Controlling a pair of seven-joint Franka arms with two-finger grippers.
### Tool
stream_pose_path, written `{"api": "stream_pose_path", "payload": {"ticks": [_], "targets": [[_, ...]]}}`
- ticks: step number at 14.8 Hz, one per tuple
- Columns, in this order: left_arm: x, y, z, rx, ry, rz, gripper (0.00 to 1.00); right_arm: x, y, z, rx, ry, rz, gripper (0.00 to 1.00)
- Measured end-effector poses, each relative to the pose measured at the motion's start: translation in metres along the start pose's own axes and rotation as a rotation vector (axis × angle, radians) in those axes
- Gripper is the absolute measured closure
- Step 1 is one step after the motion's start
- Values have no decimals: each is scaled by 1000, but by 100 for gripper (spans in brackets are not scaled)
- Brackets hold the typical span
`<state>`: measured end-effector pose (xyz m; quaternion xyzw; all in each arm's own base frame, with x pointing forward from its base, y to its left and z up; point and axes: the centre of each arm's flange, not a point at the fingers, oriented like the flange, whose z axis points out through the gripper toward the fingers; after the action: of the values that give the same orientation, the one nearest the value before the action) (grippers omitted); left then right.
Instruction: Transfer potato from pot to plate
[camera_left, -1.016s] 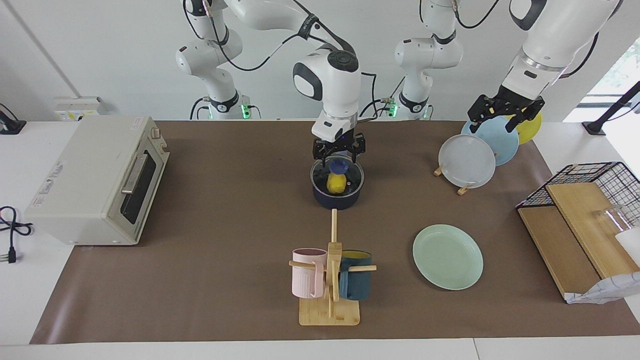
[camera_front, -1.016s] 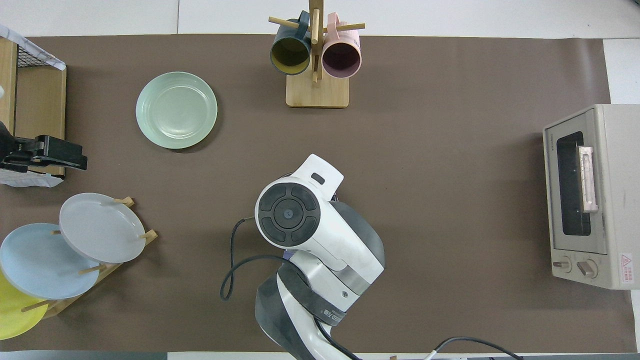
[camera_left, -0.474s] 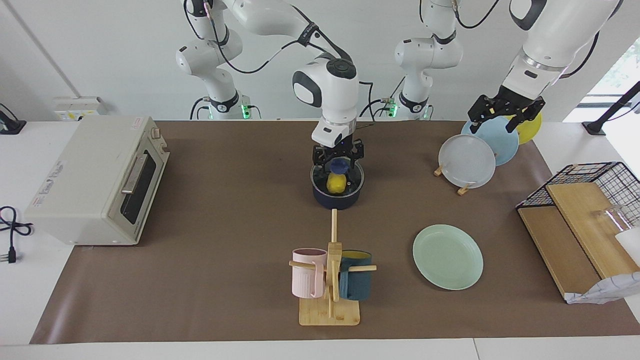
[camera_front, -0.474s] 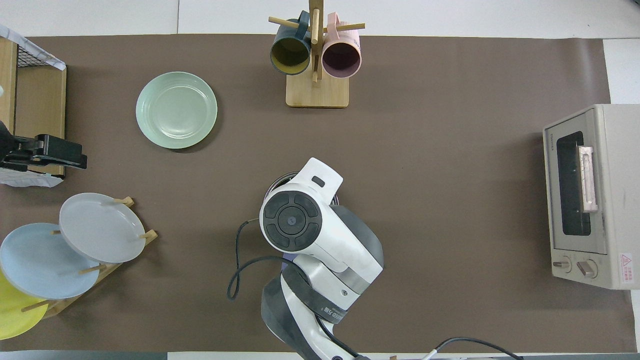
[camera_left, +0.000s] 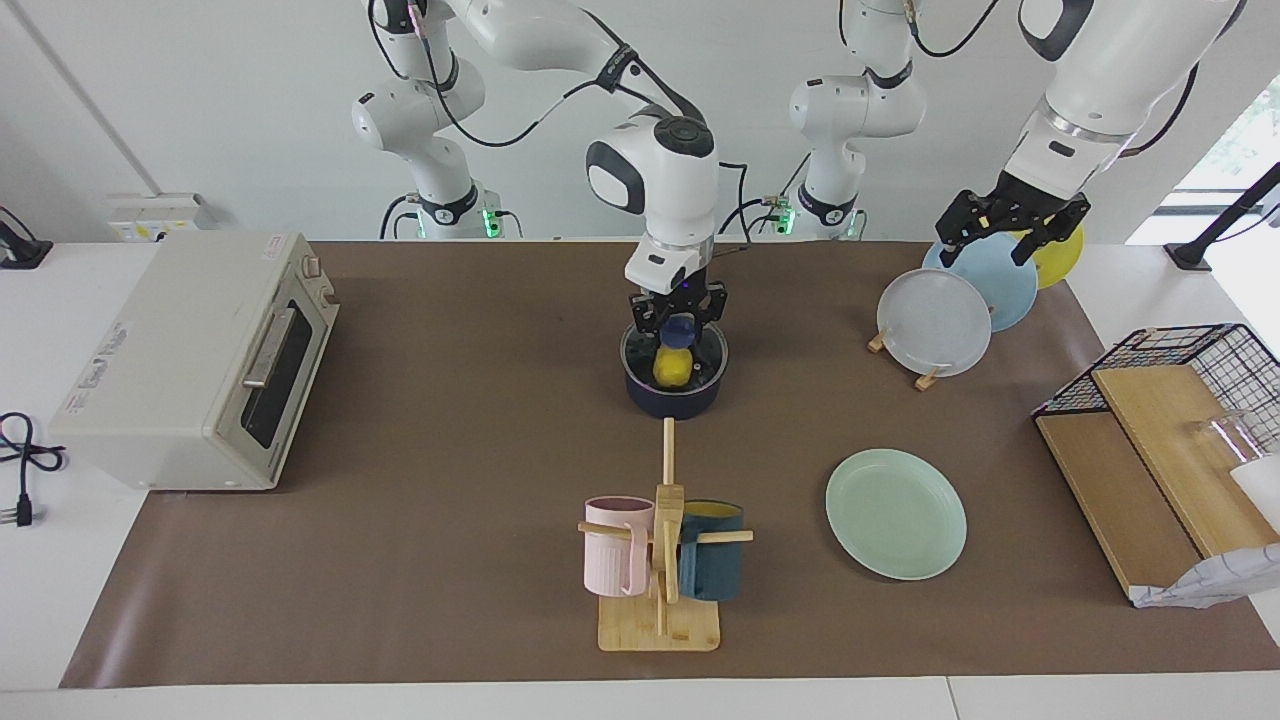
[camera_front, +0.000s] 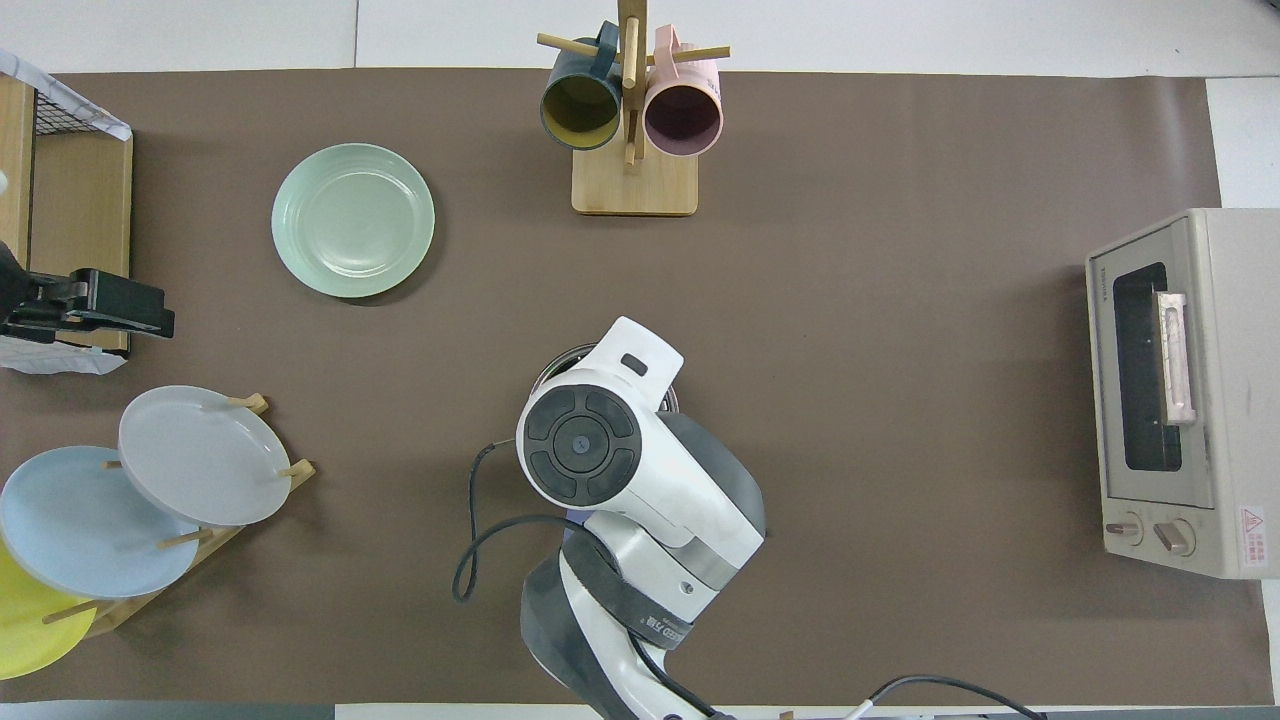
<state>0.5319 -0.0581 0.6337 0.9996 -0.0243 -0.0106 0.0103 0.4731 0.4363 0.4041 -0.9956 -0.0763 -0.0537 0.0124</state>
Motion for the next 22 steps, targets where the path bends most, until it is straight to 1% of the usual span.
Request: {"api": "stream_pose_path", "payload": {"ticks": [2, 4, 7, 9, 11, 14, 16, 17, 19, 22], "targets": [[0, 0, 0, 0, 0, 0, 0, 1, 0, -1, 0, 1, 0, 35], [0, 0, 0, 0, 0, 0, 0, 6, 2, -12, -8, -5, -2, 35], [0, 1, 0, 0, 0, 1, 0, 26, 16, -57, -32, -25, -52, 35], [0, 5, 0, 0, 1, 10, 0, 49, 54, -77, -45, -36, -99, 35], [0, 20, -1, 0, 14, 36, 0, 75, 118, -81, -58, -57, -143, 35], [-2, 67, -1, -5, 48, 30, 0, 98, 217, -69, -71, -110, -203, 35], [-10, 106, 3, -8, 47, 14, 0, 101, 287, -51, -69, -155, -239, 35], [-15, 124, 6, -17, 41, -6, 0, 98, 321, -39, -65, -165, -250, 35], [-24, 155, 16, -51, 21, -43, 0, 84, 371, -13, -57, -161, -258, 35], [-41, 206, 46, -67, 24, -64, 0, 50, 403, 25, -54, -133, -270, 35]]}}
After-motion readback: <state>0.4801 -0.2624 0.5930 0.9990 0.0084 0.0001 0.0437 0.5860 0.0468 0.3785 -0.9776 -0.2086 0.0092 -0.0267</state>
